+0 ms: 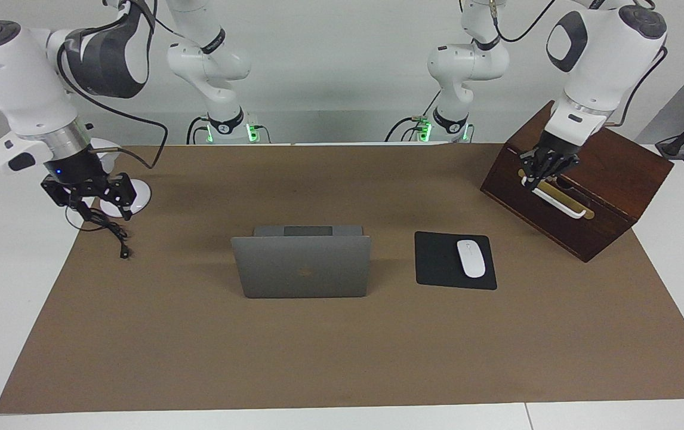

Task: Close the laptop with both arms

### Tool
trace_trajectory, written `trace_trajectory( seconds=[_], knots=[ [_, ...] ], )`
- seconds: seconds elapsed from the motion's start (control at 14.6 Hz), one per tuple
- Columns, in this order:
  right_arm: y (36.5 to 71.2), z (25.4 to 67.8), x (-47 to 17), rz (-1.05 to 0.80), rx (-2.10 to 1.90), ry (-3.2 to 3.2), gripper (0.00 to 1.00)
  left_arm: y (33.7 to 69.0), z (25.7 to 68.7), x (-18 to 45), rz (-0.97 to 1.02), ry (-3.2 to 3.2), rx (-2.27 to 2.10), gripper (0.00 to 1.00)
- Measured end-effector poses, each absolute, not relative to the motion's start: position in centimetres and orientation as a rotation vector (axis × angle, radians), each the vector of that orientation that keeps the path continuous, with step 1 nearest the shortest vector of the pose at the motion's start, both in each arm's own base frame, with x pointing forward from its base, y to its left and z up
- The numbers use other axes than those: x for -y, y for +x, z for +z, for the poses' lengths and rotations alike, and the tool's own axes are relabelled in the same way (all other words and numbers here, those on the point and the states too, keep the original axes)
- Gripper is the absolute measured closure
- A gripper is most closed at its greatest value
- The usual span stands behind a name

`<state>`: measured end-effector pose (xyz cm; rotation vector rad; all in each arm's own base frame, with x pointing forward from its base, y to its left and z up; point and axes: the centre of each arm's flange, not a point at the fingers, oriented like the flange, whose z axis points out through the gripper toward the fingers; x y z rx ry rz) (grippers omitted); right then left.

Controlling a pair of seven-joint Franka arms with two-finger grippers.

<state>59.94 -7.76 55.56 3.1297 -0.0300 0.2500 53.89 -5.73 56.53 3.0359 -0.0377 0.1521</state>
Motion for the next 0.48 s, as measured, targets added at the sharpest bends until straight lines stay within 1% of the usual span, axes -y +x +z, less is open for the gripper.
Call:
trace_trajectory(
  seconds=[0.07,0.2,0.41,0.48],
  knots=[
    [59.9,55.2,7.7,0.251,0.028,3.130,0.23,53.5,56.0,6.5,0.183,3.017,0.047,0.99],
    [60.1,54.8,7.5,0.278,0.024,3.126,0.47,52.2,54.4,8.5,0.250,2.992,0.084,0.99],
    [60.5,53.9,7.5,0.302,0.024,3.121,0.78,49.4,51.3,11.7,0.344,2.967,0.163,0.99],
    [60.9,53.3,7.5,0.313,0.023,3.119,0.90,48.3,50.4,12.6,0.372,2.958,0.191,0.99]
  ],
)
